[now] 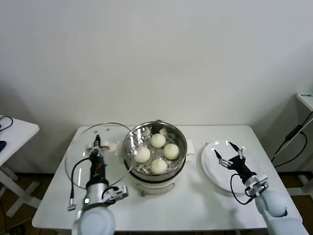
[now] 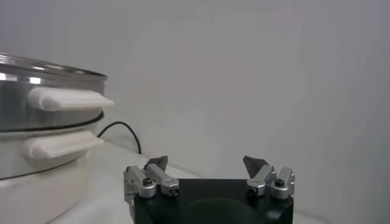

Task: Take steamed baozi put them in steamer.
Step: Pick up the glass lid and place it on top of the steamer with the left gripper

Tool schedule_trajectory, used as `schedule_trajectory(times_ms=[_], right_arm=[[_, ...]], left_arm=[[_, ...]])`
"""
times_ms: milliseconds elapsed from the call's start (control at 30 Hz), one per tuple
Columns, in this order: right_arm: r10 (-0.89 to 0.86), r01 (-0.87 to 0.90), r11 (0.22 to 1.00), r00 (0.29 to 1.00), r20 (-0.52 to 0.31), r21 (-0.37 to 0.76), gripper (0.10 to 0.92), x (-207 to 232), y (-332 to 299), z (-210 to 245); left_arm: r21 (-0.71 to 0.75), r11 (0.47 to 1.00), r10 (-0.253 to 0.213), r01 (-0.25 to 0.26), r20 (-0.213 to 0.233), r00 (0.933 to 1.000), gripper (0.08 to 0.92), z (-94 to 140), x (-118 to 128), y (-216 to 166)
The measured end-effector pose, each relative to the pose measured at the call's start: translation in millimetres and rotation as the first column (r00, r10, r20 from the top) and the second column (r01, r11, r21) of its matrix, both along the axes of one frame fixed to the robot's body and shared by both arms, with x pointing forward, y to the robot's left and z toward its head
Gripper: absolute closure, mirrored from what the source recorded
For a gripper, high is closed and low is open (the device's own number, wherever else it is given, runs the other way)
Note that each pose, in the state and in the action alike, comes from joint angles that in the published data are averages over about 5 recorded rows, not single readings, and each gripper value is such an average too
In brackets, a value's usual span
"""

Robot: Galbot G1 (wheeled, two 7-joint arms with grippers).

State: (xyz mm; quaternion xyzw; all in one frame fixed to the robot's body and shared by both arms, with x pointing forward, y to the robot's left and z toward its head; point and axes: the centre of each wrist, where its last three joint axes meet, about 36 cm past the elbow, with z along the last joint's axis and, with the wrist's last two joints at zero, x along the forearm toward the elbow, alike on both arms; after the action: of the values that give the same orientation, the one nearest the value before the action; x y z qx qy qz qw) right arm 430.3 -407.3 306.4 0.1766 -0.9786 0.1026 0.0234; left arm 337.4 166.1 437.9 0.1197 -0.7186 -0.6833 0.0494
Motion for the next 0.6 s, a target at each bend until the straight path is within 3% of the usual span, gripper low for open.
schedule_trajectory(times_ms=[600], right_arm=[[-0.037,0.036,0.999,0.999,-0.014,-0.026,0.200,0.4,-11.0,-8.6]], left_arm=[[-0.047,0.993,-0.112,0.111,-0.033,0.9931,0.847,6.3,33.5,-85.2]])
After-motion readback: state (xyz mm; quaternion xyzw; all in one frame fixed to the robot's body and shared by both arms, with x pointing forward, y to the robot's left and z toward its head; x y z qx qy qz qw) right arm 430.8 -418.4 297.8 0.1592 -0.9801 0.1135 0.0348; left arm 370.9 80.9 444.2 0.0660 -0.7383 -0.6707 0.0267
